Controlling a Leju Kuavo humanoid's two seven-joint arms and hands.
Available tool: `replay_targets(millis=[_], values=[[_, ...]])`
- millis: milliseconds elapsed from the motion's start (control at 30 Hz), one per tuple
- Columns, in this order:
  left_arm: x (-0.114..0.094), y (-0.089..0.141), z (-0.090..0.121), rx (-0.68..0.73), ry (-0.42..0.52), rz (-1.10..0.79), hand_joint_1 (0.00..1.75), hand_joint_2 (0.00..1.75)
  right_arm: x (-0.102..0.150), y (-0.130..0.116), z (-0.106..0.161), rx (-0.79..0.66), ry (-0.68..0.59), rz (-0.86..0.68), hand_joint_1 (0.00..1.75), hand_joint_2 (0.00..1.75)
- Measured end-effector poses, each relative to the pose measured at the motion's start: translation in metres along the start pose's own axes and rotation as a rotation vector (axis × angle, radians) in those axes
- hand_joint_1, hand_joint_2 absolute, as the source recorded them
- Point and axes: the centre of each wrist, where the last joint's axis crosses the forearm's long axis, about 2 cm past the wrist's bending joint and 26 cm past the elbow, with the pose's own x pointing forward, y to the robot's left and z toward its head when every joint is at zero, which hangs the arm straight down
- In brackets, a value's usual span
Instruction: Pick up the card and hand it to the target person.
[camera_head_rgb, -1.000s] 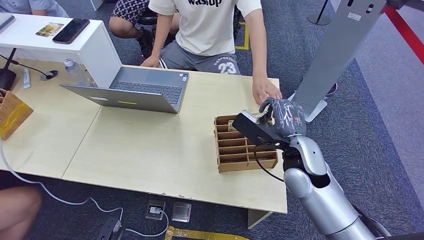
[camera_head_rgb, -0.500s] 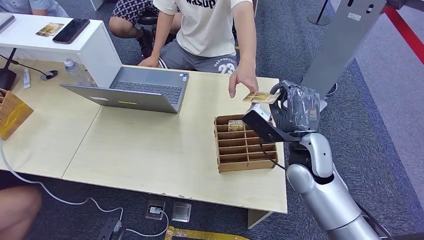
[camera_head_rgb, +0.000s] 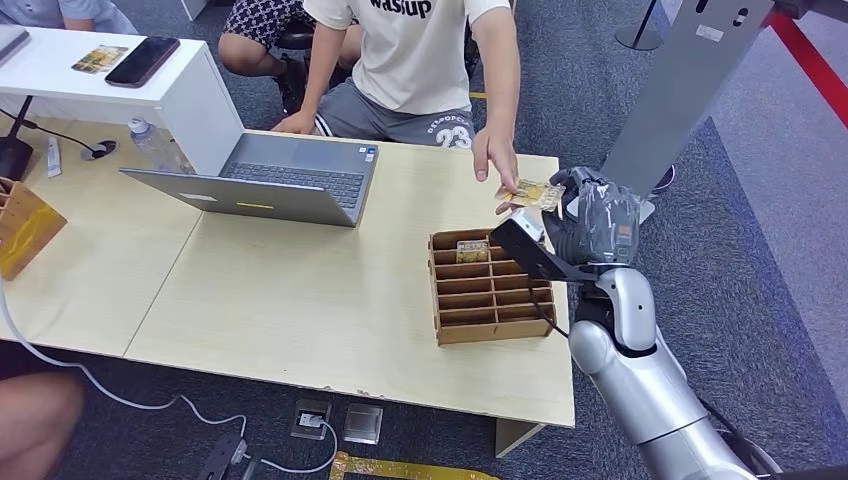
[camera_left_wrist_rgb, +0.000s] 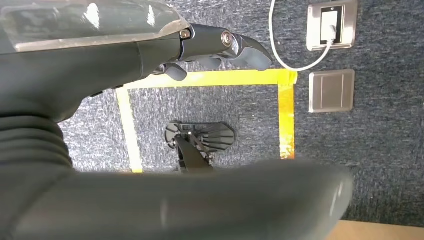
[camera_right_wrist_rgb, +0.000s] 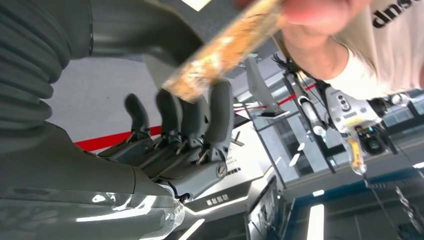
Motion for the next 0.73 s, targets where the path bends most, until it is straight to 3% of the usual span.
replay_targets(millis=[33, 167, 500, 733], values=[[0.000, 0.000, 0.000, -0.001, -0.002, -0.001, 0.00, 0.00, -0.001, 0.001, 0.000, 0.005, 0.006, -0.001, 0.00, 1.75], [0.000, 0.000, 0.000, 0.003, -0.007, 0.006, 0.00, 0.00, -0.003, 0.005, 0.003, 0.060, 0.032, -0.093, 0.00, 1.75], [-0.001, 0.000, 0.000, 0.024, 0.007, 0.019, 0.00, 0.00, -0.007, 0.019, 0.031, 0.262, 0.174, -0.717, 0.00, 1.75], [-0.001, 0.001, 0.001, 0.035, 0.015, 0.025, 0.00, 0.00, -0.011, 0.016, 0.062, 0.343, 0.259, -0.948, 0.00, 1.75]])
